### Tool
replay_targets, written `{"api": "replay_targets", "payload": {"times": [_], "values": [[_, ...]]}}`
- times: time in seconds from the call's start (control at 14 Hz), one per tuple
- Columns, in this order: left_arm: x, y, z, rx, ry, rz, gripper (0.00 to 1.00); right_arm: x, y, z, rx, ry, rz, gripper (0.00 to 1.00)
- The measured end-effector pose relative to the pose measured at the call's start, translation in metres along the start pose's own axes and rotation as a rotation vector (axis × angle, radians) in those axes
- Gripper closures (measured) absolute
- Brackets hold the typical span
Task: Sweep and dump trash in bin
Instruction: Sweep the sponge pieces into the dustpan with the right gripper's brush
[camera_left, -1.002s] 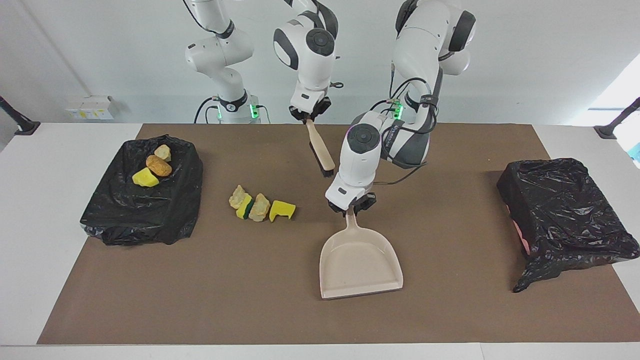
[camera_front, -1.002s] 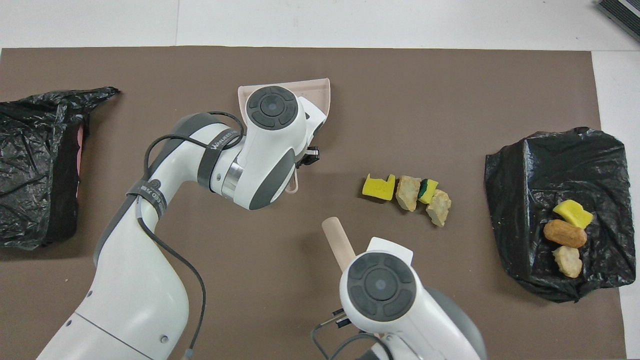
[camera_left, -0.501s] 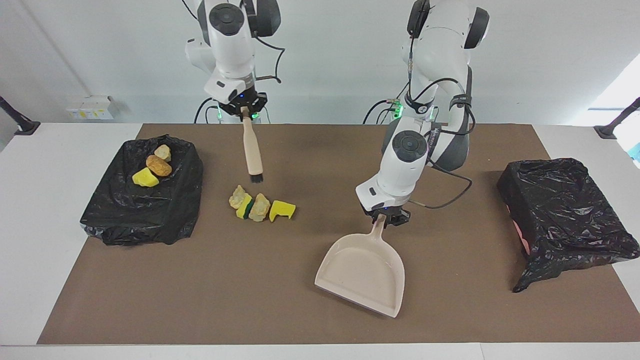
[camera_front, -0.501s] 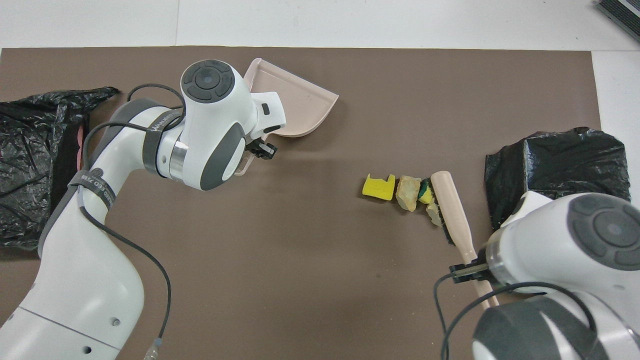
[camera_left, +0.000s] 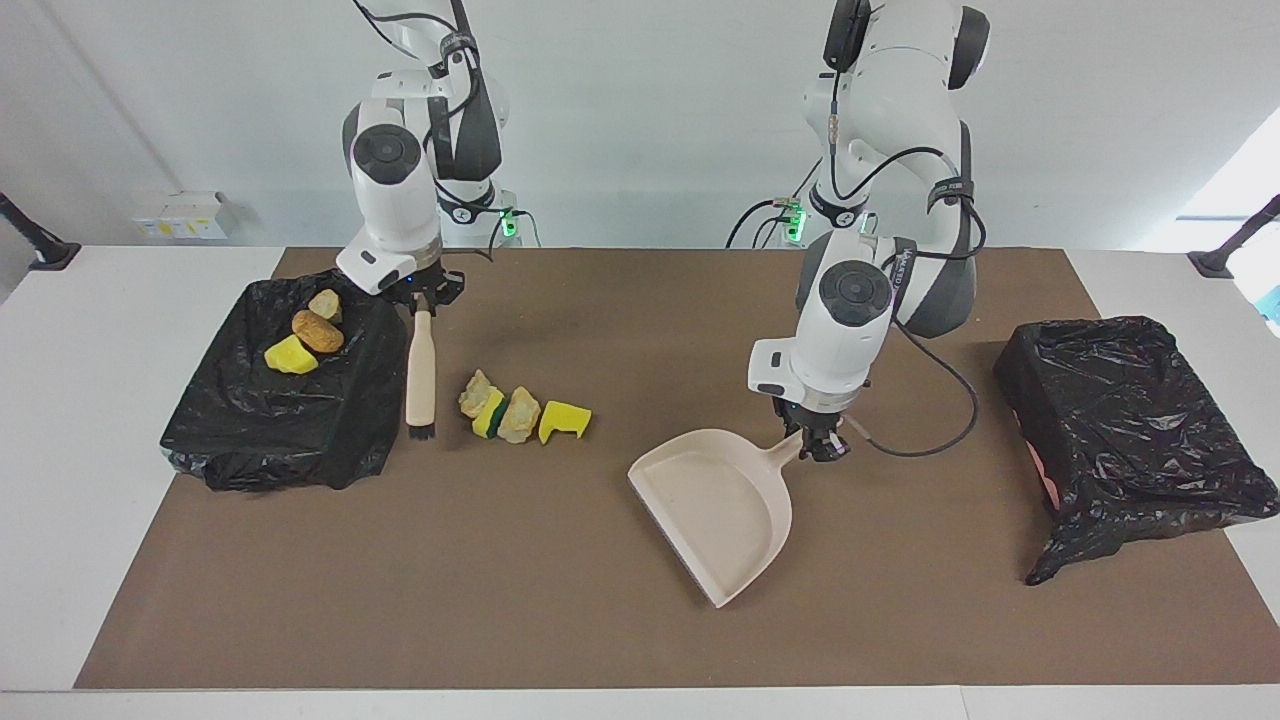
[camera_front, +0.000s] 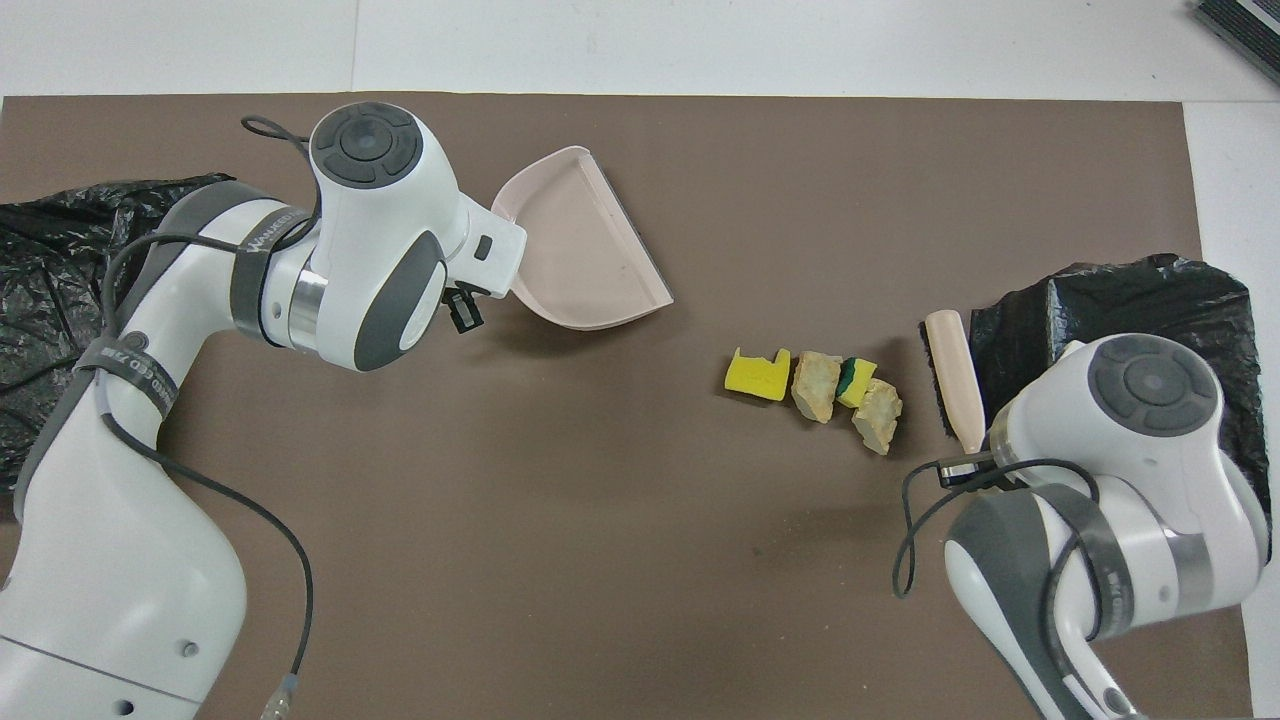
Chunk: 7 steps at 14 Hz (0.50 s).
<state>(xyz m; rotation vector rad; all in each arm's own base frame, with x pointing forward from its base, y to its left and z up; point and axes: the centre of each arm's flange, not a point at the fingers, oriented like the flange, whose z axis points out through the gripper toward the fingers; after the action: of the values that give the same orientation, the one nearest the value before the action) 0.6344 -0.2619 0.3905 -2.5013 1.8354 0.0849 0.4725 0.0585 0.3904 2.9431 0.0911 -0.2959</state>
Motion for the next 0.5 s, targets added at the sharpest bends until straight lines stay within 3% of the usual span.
{"api": "replay_targets", "payload": {"times": [0.21, 0.5], "values": [[-0.005, 0.002, -0.001, -0.001, -0.007, 0.233, 0.68, 0.007, -0.035, 0.021, -0.002, -0.014, 0.05, 0.74], [0.007, 0.051, 0.022, 0.019, -0.048, 0.342, 0.68, 0.004, -0.063, 0.04, -0.001, -0.008, 0.075, 0.74]]}}
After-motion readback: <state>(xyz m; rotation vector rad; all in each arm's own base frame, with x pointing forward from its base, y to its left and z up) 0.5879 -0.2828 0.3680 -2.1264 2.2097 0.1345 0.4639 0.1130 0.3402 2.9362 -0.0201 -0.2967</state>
